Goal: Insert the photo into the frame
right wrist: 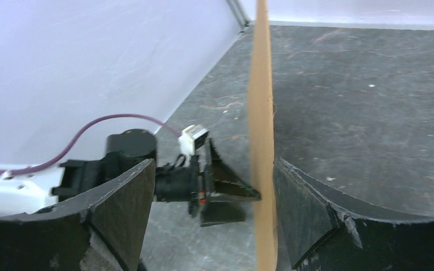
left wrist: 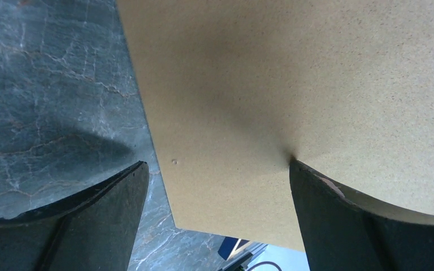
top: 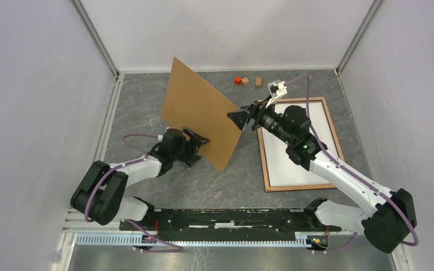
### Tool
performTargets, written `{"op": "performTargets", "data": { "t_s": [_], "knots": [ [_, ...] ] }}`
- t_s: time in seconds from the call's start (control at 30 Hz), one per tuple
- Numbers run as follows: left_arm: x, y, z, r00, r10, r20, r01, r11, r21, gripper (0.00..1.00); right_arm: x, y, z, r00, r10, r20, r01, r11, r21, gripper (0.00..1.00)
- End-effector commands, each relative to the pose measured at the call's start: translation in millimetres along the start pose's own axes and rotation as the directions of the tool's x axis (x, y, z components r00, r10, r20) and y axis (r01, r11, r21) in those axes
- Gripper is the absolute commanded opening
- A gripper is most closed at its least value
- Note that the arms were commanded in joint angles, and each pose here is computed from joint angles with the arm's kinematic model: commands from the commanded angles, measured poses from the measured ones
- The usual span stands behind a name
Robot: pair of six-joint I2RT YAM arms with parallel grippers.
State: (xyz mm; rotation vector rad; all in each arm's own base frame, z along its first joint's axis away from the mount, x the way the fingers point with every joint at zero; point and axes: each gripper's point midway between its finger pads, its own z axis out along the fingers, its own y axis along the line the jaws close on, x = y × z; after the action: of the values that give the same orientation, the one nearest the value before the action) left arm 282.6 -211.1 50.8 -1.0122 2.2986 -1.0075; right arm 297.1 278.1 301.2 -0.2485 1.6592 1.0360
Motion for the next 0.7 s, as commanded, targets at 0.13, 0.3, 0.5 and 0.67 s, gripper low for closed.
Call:
{"op": "performTargets", "data": {
  "t_s": [0.13,0.3,0.5,0.67],
  "knots": [
    [20.8,38.3,-9.4,0.998,0.033,-0.045,-0.037,0.996,-0.083,1.0,92.0,66.9,-31.6,0.938,0.102,-0.33,-0.158,0.976,-0.147,0.81],
    [18.9,33.1,-19.9,0.996,0.088,-0.034,-0.09,0.995,-0.053,1.0,77.3,83.2,-35.3,0.956,0.083,-0.283,-0.139,0.973,-0.185,0.82],
    [12.8,17.1,-36.4,0.986,0.169,0.0,-0.169,0.986,-0.004,1.0,96.2,67.2,-24.6,0.965,-0.001,-0.263,-0.027,0.994,-0.104,0.83],
    [9.0,15.5,-47.8,0.983,0.185,0.025,-0.184,0.983,-0.004,1.0,99.1,42.1,-14.2,0.971,-0.203,-0.127,0.221,0.964,0.147,0.78]
  ]
}}
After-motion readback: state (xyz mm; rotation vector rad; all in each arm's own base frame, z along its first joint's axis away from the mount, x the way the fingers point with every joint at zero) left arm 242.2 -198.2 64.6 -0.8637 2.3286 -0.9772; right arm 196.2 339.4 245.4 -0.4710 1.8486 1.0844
